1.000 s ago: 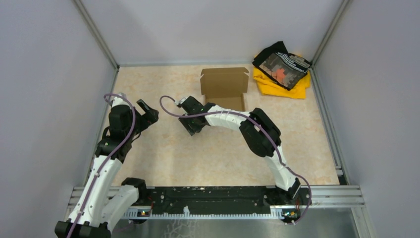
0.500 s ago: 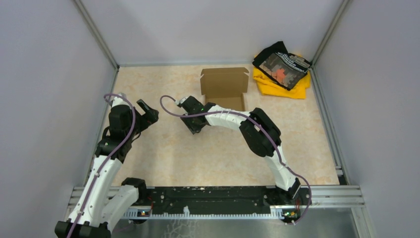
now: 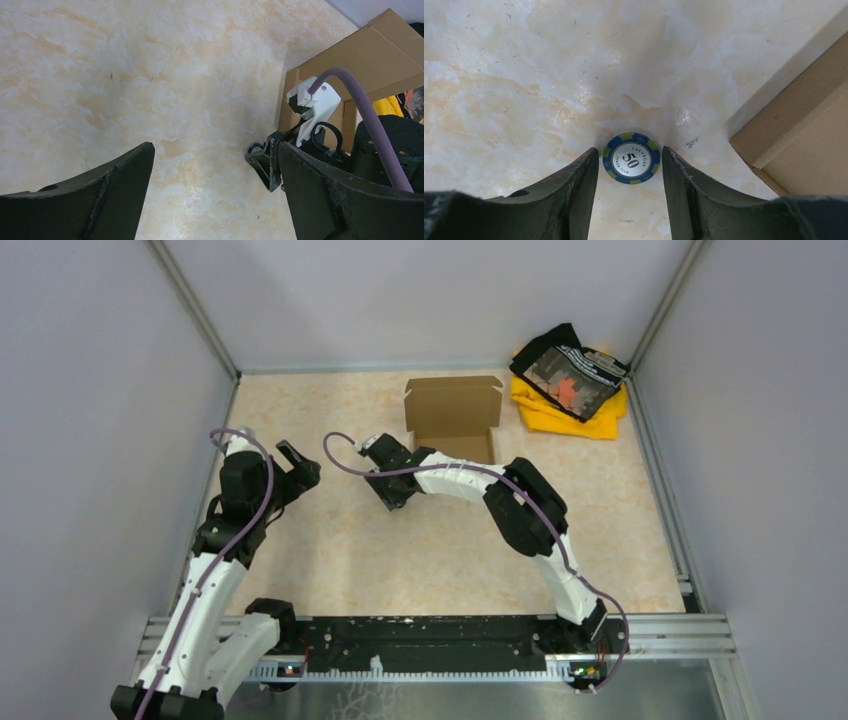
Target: Fold the paper box
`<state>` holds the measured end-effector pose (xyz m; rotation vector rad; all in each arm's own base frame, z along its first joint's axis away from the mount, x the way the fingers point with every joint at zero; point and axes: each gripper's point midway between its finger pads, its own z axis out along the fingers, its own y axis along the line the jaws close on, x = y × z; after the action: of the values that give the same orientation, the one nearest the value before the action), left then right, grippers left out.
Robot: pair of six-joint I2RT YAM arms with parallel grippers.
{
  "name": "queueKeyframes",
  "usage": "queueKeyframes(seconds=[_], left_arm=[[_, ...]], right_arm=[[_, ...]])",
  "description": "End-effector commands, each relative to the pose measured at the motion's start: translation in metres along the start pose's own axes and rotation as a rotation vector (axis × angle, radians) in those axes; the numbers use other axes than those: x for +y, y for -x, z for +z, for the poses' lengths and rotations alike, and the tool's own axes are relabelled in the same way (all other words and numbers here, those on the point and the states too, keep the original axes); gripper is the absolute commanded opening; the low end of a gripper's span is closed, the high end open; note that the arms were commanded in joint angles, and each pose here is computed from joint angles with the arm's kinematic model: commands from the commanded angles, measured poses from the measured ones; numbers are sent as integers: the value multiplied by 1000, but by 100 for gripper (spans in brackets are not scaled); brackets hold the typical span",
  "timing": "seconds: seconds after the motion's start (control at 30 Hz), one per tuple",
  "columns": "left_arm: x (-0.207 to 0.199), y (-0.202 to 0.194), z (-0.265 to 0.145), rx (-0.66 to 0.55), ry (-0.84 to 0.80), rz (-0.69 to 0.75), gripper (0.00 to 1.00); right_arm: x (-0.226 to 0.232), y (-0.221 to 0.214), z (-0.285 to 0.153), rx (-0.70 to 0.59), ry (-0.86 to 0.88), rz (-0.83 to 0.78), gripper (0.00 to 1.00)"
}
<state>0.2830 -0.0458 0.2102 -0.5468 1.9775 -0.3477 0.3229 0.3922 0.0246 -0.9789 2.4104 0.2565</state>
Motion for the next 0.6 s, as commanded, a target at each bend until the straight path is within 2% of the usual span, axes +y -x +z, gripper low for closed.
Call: queueKeyframes(seconds=[0.0, 0.33, 0.57], left_arm=[[-4, 8, -1, -25, -19, -1, 99], [-3, 5, -2, -21, -23, -7, 99], [-3, 4, -2, -21, -22, -8, 99]], right_arm=[[-6, -16, -3, 47, -19, 3, 49], [-8, -26, -6, 65, -23, 7, 53], [-7, -26, -5, 64, -12, 11, 44]])
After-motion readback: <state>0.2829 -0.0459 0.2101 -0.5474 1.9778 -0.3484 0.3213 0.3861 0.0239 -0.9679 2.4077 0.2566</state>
